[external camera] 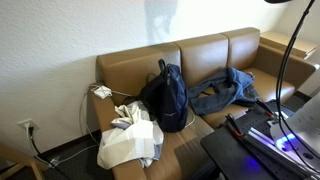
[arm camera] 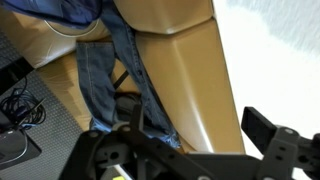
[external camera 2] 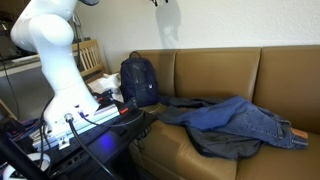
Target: Arrange the cloth and the bags on the table
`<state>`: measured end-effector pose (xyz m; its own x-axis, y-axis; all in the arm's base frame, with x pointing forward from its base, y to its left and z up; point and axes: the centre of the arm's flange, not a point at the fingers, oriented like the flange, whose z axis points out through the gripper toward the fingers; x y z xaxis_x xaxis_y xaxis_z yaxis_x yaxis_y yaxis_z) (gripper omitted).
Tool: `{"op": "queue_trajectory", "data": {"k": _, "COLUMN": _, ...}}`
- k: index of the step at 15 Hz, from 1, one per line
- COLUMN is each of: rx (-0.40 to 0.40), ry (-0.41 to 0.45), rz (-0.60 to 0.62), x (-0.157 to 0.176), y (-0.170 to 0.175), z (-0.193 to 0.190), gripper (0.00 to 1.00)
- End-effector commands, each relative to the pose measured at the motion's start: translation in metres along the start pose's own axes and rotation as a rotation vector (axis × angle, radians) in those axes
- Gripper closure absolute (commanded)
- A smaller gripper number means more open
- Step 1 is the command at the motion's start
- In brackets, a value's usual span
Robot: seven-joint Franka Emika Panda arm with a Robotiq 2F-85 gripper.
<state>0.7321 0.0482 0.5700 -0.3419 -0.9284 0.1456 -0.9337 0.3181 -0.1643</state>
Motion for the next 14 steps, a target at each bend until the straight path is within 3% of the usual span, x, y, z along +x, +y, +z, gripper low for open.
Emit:
{"op": "queue_trajectory", "data": {"k": 1, "rx": -0.102, "ry": 0.029, "rz": 0.170, "x": 0.091, "y": 0.007, "z": 0.037, "gripper": 0.00}}
{"op": "queue_trajectory", "data": {"k": 2, "rx": -0.038, "ry": 0.038, "rz": 0.094, "x": 0.048, "y": -0.015, "z": 0.015, "gripper": 0.00}}
{"op": "queue_trajectory", "data": {"k": 5, "rx": -0.078, "ry": 0.051, "rz": 0.157, "x": 0.089, "y": -0.026, "z": 0.033, "gripper": 0.00}}
{"op": "queue_trajectory", "data": {"k": 9, "rx": -0.104, "ry": 0.073, "rz": 0.194, "x": 0.085, "y": -0.031, "z": 0.046, "gripper": 0.00}}
{"op": "queue_trajectory", "data": {"k": 14, "rx": -0.216, "ry": 0.091, "rz": 0.466, "x": 0.193, "y": -0.047, "z": 0.131, "gripper": 0.00}}
